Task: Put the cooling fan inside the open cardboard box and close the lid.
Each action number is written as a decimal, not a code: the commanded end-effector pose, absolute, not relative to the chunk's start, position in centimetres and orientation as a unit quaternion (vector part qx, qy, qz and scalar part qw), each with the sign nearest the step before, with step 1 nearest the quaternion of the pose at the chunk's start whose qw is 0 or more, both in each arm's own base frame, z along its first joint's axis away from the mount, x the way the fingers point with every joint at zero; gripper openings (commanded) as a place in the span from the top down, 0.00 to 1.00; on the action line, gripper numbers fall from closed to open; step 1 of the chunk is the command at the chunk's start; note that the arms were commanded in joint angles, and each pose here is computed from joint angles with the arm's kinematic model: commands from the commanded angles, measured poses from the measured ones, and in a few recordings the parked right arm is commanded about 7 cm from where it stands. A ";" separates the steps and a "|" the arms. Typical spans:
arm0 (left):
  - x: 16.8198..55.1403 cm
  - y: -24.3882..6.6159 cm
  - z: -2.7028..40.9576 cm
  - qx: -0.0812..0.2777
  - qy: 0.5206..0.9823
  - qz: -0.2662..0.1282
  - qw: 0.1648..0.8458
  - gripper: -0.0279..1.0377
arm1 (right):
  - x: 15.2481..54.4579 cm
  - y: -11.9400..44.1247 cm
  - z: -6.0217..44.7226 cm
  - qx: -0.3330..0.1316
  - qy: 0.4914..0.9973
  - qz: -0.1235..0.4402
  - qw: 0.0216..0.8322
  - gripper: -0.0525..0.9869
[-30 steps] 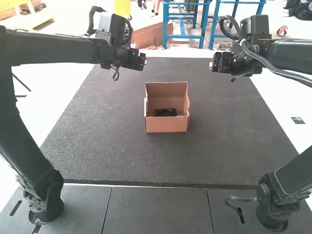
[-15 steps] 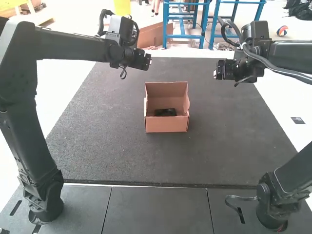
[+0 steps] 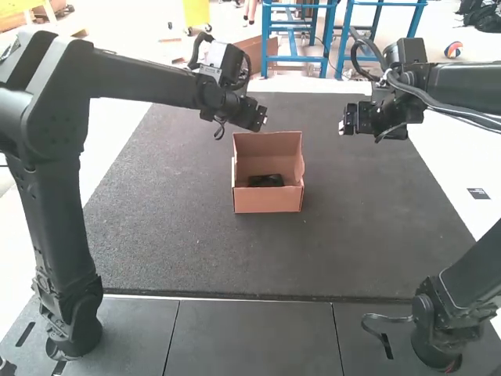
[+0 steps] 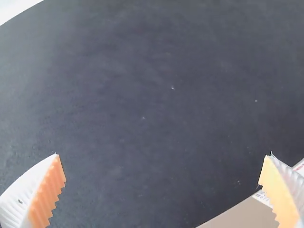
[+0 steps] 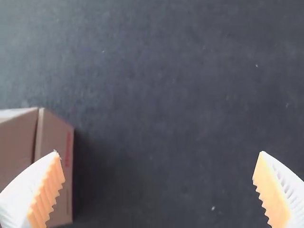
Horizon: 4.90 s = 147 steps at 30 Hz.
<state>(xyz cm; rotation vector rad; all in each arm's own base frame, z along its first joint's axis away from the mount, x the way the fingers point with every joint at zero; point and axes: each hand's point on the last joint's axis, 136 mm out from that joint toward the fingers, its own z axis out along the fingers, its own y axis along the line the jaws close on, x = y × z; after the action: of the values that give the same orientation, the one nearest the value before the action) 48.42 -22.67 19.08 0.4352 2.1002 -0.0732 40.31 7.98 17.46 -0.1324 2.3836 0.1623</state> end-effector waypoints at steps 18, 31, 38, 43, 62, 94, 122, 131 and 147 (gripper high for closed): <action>47.2 -23.1 17.5 0.186 0.882 -0.047 0.432 0.06 | 41.4 7.8 19.3 -0.052 0.919 0.068 0.384 0.07; 44.2 -22.3 13.0 0.195 0.915 -0.050 0.350 0.06 | 40.9 8.3 19.3 -0.058 0.924 0.068 0.371 0.07; 42.4 -22.7 10.7 0.211 0.922 -0.045 0.323 0.06 | 40.7 8.3 19.5 -0.059 0.926 0.068 0.366 0.07; 41.4 -23.6 9.7 0.224 0.919 -0.046 0.320 0.06 | 40.3 8.2 19.3 -0.058 0.929 0.071 0.358 0.07; 39.3 -23.5 5.4 0.241 0.914 -0.029 0.325 0.06 | 38.8 7.6 19.9 -0.045 0.932 0.086 0.349 0.07; 39.7 -17.5 31.0 0.110 0.800 -0.105 0.581 0.06 | 34.9 8.0 29.3 -0.070 0.822 0.128 0.551 0.08; 28.0 -8.6 30.1 0.054 0.666 -0.065 0.741 0.07 | 24.7 3.5 33.6 -0.034 0.668 0.060 0.741 0.08; 24.8 -6.9 29.3 0.038 0.627 -0.076 0.774 0.06 | 23.8 2.9 32.5 -0.023 0.642 0.054 0.765 0.08; 22.8 -5.9 26.1 0.031 0.609 -0.084 0.788 0.07 | 22.5 2.6 30.2 -0.044 0.606 0.022 0.794 0.08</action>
<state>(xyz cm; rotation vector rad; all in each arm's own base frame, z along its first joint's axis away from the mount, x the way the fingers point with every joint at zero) 22.98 -6.19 25.94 0.0759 1.3265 -0.1936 22.83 3.11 29.36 -0.0993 1.3383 0.0873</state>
